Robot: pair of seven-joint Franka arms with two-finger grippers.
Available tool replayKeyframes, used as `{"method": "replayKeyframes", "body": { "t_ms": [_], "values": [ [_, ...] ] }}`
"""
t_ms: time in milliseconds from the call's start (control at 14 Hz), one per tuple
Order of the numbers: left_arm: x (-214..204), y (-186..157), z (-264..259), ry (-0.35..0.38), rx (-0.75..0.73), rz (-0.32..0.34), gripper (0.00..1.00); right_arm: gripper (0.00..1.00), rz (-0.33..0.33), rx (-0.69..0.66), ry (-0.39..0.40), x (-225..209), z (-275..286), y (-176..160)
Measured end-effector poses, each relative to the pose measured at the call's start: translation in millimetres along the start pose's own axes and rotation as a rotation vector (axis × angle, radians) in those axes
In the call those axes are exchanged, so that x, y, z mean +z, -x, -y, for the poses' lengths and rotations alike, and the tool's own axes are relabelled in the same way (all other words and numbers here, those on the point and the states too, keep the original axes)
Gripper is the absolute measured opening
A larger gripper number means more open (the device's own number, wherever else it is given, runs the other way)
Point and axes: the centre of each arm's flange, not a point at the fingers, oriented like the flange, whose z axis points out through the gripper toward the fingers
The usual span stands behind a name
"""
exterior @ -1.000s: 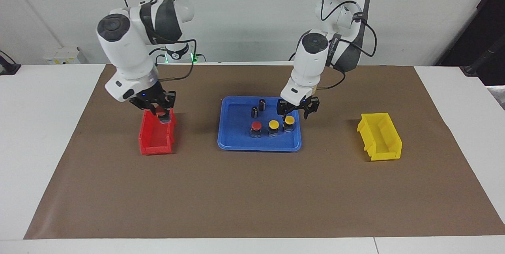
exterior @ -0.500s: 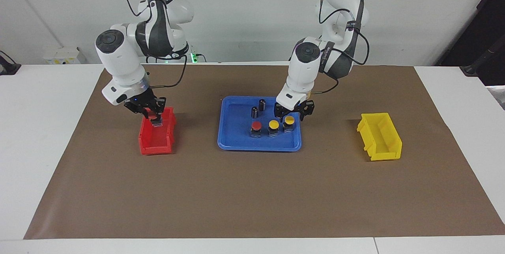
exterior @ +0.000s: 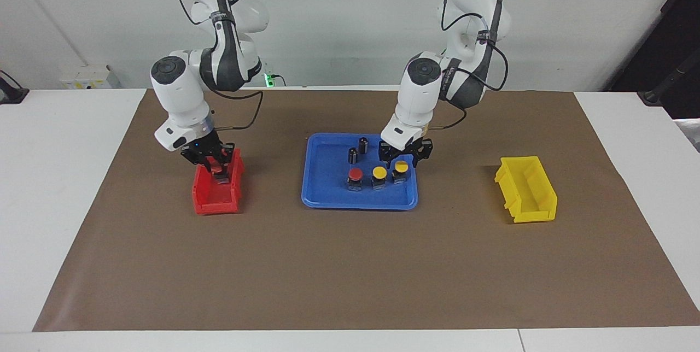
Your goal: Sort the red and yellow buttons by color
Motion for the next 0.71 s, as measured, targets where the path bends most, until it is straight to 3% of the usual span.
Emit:
{"method": "replayKeyframes", "body": {
  "t_ms": [71,143,214,357,429,500,714],
  "values": [
    [1,0,0,0.001,-0.001,-0.001,0.65,0.41,0.002,0.000,0.000,1,0,1],
    [1,0,1,0.000,-0.002,-0.002,0.49,0.47,0.001,-0.002,0.000,0,0,1],
    [2,-1,2,0.000,-0.004,-0.002,0.41,0.54,0.000,-0.012,0.000,0,0,1],
    [1,-2,3,0.001,-0.007,-0.003,0.41,0.59,0.004,-0.034,0.000,-6,-1,-3],
    [1,-2,4,0.001,-0.009,-0.004,0.41,0.70,0.015,-0.039,0.000,-13,-1,-7],
    [0,-3,5,0.002,-0.013,-0.006,0.41,0.73,0.030,-0.043,0.000,-25,-2,-14],
    [-20,-3,1,-0.007,-0.015,0.020,0.41,0.76,0.041,-0.055,-0.001,-85,4,-45]
  ]
}}
